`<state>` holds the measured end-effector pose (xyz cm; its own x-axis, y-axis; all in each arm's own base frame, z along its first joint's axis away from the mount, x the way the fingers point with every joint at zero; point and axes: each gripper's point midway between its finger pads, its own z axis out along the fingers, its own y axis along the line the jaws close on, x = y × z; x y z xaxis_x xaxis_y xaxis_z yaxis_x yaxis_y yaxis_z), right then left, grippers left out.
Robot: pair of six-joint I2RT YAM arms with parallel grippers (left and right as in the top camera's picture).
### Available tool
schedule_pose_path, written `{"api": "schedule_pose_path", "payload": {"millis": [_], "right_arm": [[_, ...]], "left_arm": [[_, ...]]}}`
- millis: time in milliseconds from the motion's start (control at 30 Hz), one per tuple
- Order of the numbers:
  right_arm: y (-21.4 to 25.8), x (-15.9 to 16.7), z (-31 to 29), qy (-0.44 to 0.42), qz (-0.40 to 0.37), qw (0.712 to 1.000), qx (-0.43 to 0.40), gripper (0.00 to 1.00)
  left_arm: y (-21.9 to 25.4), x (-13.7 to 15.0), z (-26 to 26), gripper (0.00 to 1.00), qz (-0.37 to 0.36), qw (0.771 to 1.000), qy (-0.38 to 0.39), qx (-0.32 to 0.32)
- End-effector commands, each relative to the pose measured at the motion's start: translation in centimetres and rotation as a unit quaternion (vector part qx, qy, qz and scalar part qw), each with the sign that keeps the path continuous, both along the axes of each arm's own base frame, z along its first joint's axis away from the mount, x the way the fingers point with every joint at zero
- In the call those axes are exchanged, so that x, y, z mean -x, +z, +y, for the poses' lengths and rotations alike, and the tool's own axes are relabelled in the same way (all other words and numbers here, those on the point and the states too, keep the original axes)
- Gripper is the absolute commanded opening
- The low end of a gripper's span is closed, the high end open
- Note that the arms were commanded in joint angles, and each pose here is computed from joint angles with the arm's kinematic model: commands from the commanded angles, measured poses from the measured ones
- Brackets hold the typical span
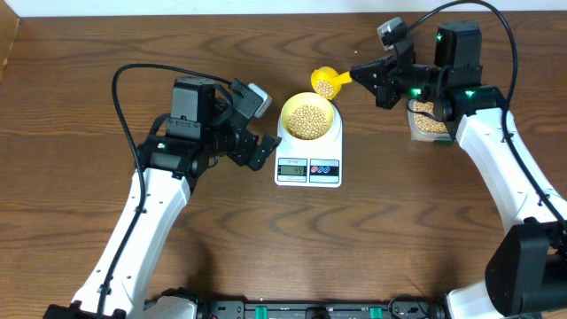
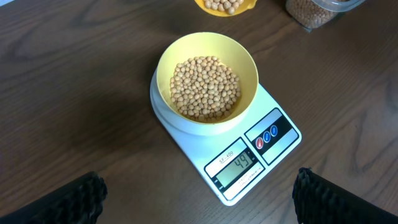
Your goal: Scoop item into bowl and weigh 50g on scale
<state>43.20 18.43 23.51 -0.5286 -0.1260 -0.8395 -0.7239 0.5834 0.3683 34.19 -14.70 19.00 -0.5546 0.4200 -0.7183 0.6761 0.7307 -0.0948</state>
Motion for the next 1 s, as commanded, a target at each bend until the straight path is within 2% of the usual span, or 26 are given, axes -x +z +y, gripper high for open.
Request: {"api": "schedule_pose_path", "payload": {"millis": [0,567,967], "right_arm": [[-0.27,-0.04,0.19,0.0,0.0,1.0,0.005,0.01],[0.22,0.91,1.01,0.035,-0.005,0.999,-0.011,0.01],[-0.25,0.16,0.39,0.01,-0.007,1.0,0.008,0.01]], "left_arm": [[0.75,0.08,-0.18,0.98,-0.013,1.0,-0.009,0.001],[0.75,0.08,-0.18,0.98,-0.013,1.0,-0.009,0.001],[0.75,0.08,-0.17,0.98,-0.013,1.0,-0.009,0.001]]}}
